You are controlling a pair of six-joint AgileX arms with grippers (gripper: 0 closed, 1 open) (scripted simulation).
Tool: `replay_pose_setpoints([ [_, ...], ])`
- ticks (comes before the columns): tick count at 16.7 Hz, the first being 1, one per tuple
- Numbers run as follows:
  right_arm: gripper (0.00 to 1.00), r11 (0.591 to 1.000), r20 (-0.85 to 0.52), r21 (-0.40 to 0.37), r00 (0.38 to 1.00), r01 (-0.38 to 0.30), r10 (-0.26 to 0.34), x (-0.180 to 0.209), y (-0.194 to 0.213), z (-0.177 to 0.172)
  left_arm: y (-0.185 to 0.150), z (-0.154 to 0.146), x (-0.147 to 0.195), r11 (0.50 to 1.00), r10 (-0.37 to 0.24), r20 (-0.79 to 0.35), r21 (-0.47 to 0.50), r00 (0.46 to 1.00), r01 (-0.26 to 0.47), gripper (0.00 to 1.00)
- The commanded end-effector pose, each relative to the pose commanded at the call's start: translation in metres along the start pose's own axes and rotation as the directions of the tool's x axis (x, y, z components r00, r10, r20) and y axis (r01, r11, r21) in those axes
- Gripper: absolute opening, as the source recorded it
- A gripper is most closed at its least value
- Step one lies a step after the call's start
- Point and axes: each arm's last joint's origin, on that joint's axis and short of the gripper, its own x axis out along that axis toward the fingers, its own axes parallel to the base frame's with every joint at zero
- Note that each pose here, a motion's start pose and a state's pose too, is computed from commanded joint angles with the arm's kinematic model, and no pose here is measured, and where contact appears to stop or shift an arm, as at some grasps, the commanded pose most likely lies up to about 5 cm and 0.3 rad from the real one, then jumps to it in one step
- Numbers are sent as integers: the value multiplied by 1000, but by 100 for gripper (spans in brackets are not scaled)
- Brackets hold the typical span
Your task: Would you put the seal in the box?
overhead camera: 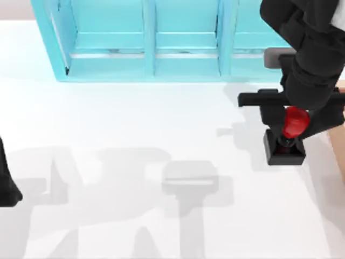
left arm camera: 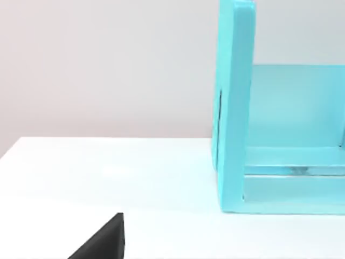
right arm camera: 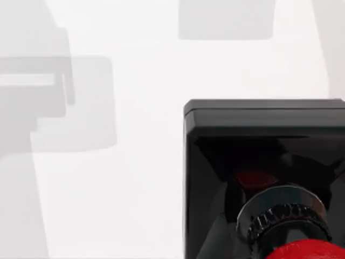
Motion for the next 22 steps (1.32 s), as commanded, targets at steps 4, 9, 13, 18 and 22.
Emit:
replay_pose_setpoints([
  [4, 0, 1000, -5, 7, 1000, -1, 1, -11, -71, 27, 0, 0, 0, 1000, 0, 0, 0, 1000, 0, 100],
  [9, 0, 1000, -18, 1, 1000, -5, 5, -25, -200, 31, 0, 0, 0, 1000, 0, 0, 0, 1000, 0, 100],
  [13, 0, 1000, 4, -2, 1000, -5, 5, -37, -253, 14, 0, 0, 0, 1000, 0, 0, 0, 1000, 0, 100],
  [18, 0, 1000, 4, -4, 1000, -5, 5, -37, -259, 13, 0, 0, 0, 1000, 0, 0, 0, 1000, 0, 100],
  [22, 0, 1000, 8, -4, 1000, -4, 4, -20, -259, 13, 0, 0, 0, 1000, 0, 0, 0, 1000, 0, 100],
])
